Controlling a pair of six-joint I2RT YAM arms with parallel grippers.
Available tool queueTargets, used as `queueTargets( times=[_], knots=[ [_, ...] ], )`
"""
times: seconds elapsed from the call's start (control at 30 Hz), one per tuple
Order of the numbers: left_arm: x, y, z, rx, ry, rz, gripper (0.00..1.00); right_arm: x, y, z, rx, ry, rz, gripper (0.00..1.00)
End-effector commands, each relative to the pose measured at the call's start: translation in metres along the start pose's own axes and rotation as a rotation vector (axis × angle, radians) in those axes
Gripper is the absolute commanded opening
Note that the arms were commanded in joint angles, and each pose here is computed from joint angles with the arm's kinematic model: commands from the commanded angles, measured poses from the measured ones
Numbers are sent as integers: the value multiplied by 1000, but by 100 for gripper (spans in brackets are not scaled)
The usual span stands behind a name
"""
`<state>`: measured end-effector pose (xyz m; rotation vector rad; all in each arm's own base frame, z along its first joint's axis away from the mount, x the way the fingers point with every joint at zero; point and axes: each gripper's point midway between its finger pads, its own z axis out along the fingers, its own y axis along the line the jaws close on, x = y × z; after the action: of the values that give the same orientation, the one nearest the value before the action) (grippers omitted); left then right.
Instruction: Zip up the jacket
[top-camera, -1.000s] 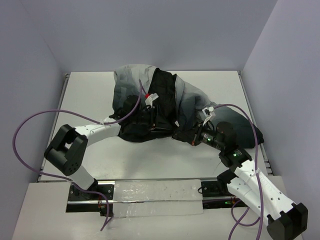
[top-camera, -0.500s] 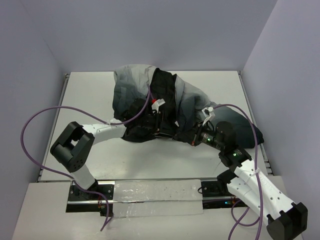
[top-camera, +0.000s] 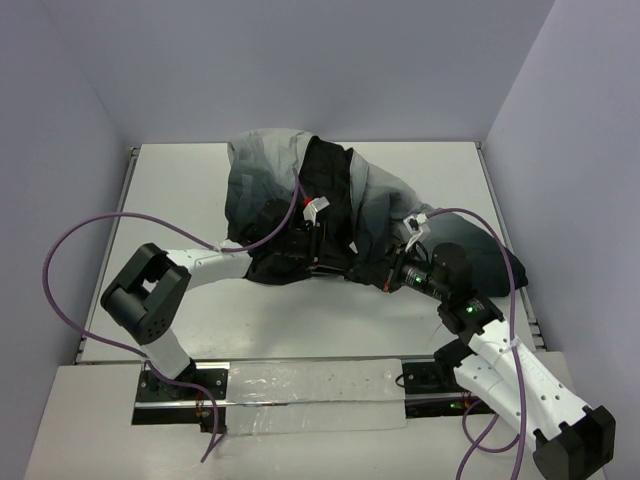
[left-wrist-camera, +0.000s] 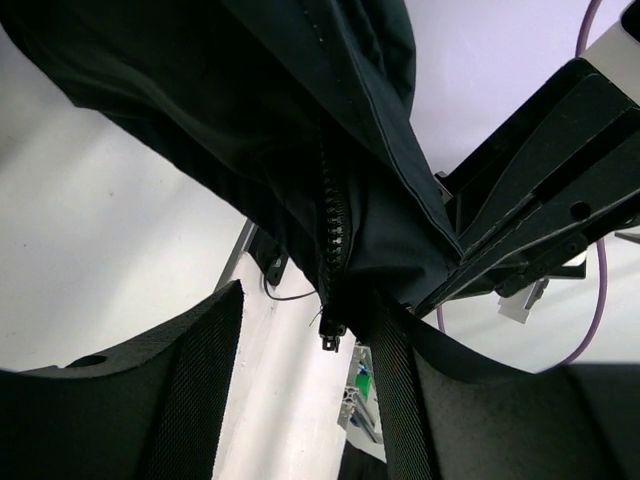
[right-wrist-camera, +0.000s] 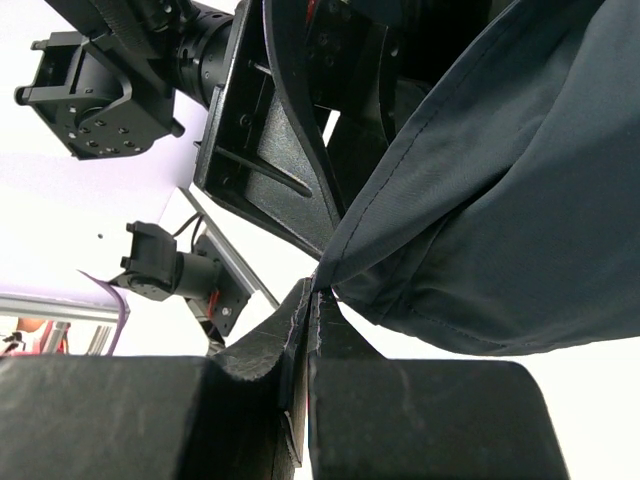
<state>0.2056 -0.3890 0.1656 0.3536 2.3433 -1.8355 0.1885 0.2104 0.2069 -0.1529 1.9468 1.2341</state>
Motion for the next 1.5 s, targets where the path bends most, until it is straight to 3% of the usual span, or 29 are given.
queueTargets(
  times=[0.0, 0.5, 0.57, 0.63, 0.67, 0.9, 1.13, 1.3, 1.47],
  knots=[
    [6, -24, 3, 102, 45, 78, 57, -13, 13, -3, -36, -36, -32, 0],
    [16, -21, 18, 111, 90, 82, 36, -15, 21, -3, -74, -28, -17, 0],
    [14, -23, 18, 116, 81, 85, 26, -13, 18, -1, -67, -24, -12, 0],
    [14, -24, 17, 116, 77, 79, 6, -12, 15, -1, -58, -24, -9, 0],
    [13, -24, 17, 114, 73, 77, 1, -11, 14, -1, -51, -25, -9, 0],
    [4, -21, 8, 79, 10, 61, 0, -9, -8, -6, 71, -40, 6, 0],
    [3, -15, -4, 16, -6, 42, 0, 21, -65, -17, 328, -8, 88, 0],
    [12, -5, -12, -70, 17, 7, 0, 53, -83, -19, 367, 58, 165, 0],
    [16, 8, -18, -169, 28, -10, 0, 39, -73, -24, 371, 57, 106, 1]
  ],
)
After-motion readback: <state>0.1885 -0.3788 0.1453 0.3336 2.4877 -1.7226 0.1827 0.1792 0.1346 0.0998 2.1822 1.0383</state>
